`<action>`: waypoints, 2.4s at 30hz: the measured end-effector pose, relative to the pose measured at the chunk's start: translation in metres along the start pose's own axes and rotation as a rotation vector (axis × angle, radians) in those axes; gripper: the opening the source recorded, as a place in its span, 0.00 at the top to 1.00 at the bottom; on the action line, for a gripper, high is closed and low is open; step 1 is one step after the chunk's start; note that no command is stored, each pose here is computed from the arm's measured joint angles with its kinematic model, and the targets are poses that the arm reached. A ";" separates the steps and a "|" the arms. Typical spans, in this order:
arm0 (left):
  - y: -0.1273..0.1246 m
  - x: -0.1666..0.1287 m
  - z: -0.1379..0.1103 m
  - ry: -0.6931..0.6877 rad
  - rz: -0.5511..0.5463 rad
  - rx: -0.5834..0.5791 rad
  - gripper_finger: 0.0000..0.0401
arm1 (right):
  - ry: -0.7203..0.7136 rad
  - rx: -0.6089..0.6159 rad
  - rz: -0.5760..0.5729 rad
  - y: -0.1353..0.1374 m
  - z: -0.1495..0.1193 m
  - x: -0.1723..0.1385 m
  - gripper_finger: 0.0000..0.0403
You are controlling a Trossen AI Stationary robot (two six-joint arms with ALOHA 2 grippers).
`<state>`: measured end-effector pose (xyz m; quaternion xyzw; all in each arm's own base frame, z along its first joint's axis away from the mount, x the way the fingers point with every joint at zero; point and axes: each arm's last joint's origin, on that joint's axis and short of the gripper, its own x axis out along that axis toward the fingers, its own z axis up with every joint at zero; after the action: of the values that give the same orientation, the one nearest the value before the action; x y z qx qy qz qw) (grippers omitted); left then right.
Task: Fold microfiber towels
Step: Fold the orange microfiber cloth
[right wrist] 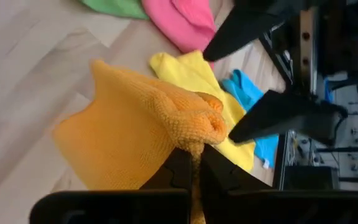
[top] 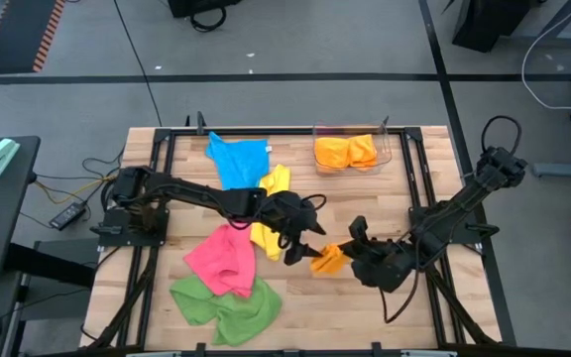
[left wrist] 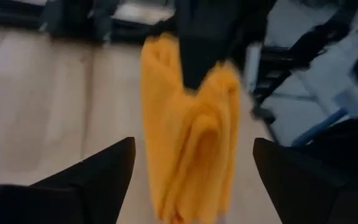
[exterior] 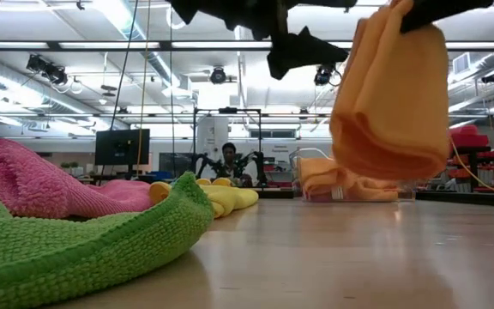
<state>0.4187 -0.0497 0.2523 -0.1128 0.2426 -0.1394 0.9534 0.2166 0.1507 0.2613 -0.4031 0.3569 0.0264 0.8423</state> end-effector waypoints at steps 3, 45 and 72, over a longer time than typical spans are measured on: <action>0.001 0.005 -0.002 -0.010 -0.028 0.002 0.16 | -0.015 0.004 -0.018 -0.001 0.004 -0.005 0.96; 0.020 0.028 -0.019 -0.010 0.091 -0.067 0.80 | 0.116 0.412 0.017 -0.033 -0.004 0.004 0.96; 0.022 0.042 -0.026 -0.070 0.148 -0.056 0.95 | 0.113 0.860 0.220 -0.046 -0.057 -0.037 0.37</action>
<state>0.4461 -0.0466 0.2051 -0.1258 0.2206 -0.0578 0.9655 0.1714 0.0891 0.2914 0.0231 0.4217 -0.0569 0.9047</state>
